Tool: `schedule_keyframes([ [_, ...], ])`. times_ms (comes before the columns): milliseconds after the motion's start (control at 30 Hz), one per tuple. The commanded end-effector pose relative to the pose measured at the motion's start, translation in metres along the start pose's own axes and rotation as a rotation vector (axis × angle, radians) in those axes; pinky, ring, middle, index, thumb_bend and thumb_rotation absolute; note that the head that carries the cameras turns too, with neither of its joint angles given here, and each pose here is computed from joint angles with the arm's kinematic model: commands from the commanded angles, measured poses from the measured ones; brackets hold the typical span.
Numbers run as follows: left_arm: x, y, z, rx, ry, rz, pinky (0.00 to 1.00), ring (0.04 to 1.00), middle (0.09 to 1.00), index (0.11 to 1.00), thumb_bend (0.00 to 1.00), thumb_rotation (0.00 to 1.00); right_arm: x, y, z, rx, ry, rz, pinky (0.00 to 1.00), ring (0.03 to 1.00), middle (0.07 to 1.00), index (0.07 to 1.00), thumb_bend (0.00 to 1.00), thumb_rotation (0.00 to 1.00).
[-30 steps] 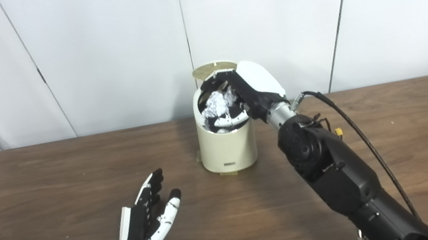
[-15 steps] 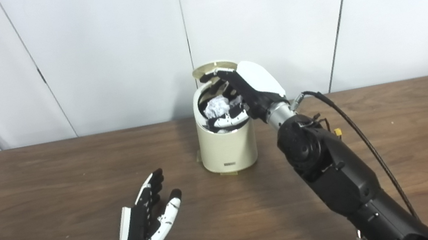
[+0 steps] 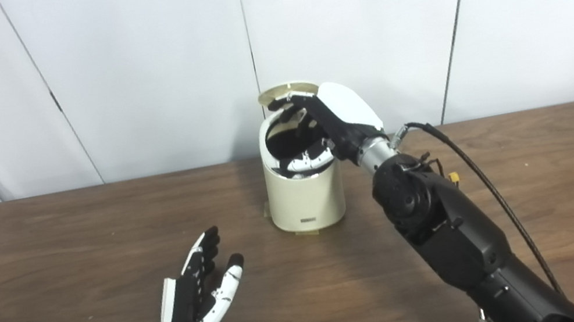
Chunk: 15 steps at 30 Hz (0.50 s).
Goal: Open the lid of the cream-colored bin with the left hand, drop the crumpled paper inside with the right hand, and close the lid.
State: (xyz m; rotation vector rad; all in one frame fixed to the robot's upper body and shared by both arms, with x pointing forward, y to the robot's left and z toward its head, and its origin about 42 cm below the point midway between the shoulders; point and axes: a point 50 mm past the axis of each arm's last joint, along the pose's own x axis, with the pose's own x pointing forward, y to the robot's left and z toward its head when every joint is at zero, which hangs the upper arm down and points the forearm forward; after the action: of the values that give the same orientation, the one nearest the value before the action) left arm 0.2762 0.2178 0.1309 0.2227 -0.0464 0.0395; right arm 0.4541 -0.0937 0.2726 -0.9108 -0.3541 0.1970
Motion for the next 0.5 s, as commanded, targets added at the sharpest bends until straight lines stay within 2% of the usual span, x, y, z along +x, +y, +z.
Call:
schedule_keyframes([
  [0,0.0049,0.0017,0.0107,-0.009,-0.069,0.014,0.92,0.915,0.908,0.940,0.54,0.49,0.0053,-0.0157,0.0054,-0.021,-0.014,-0.045,0.37,0.523,0.624,0.759,0.92,0.08],
  [200,0.0060,0.0024,0.0106,-0.005,-0.069,0.013,0.91,0.909,0.906,0.942,0.55,0.50,0.0053,-0.0170,0.0049,-0.024,-0.016,-0.046,0.56,0.696,0.762,0.739,0.92,0.07],
  [300,0.0061,0.0029,0.0108,-0.002,-0.069,0.013,0.92,0.914,0.907,0.941,0.55,0.50,0.0043,-0.0180,0.0043,-0.009,-0.038,-0.071,0.56,0.657,0.710,0.685,0.89,0.02],
  [333,0.0062,0.0030,0.0107,0.000,-0.069,0.013,0.92,0.914,0.906,0.941,0.55,0.50,0.0036,-0.0184,0.0039,0.000,-0.048,-0.086,0.53,0.617,0.668,0.648,0.86,0.01],
  [367,0.0063,0.0031,0.0106,0.000,-0.069,0.013,0.92,0.914,0.907,0.940,0.55,0.50,0.0026,-0.0188,0.0035,0.008,-0.057,-0.106,0.49,0.567,0.621,0.556,0.66,0.07],
  [400,0.0065,0.0033,0.0103,-0.001,-0.070,0.013,0.92,0.914,0.906,0.939,0.55,0.51,0.0017,-0.0190,0.0031,0.015,-0.071,-0.131,0.46,0.491,0.568,0.534,0.59,0.04],
  [467,0.0066,0.0036,0.0102,-0.001,-0.070,0.013,0.91,0.914,0.906,0.938,0.54,0.50,0.0003,-0.0194,0.0026,0.017,-0.090,-0.168,0.38,0.426,0.522,0.513,0.52,0.01],
])
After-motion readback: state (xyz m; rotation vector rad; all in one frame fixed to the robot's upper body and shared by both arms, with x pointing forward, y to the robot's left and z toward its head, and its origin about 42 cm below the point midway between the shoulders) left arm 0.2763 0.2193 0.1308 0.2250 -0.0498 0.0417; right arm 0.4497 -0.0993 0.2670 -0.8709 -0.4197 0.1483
